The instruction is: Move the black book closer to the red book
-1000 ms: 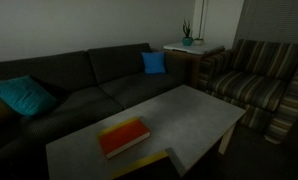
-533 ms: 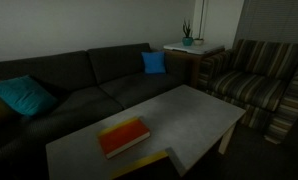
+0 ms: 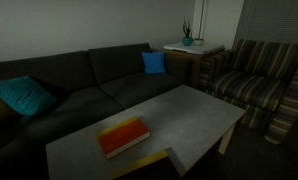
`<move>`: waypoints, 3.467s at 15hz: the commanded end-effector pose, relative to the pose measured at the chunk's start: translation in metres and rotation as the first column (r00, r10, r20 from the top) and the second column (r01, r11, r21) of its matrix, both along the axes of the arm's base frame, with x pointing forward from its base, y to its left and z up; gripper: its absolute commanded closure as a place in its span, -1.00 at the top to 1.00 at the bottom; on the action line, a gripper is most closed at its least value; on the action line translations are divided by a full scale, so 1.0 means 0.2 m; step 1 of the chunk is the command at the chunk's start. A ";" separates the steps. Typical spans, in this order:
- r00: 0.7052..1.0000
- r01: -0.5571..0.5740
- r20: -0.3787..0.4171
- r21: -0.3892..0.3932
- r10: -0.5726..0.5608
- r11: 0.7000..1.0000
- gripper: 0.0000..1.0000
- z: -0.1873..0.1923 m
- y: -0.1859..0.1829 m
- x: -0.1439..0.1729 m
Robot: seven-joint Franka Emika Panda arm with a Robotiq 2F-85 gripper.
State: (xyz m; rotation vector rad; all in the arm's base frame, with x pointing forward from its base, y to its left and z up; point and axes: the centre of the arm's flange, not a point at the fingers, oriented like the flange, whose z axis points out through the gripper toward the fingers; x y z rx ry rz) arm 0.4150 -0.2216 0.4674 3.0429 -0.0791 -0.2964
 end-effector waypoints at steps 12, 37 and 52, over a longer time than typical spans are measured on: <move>0.954 -0.129 -0.248 0.163 0.167 0.978 1.00 -0.72 -0.09 0.33; 0.895 0.009 -0.445 0.081 0.028 0.997 1.00 -1.63 0.13 0.62; 0.951 0.179 -0.270 0.074 -0.153 0.981 1.00 -1.97 -0.17 0.89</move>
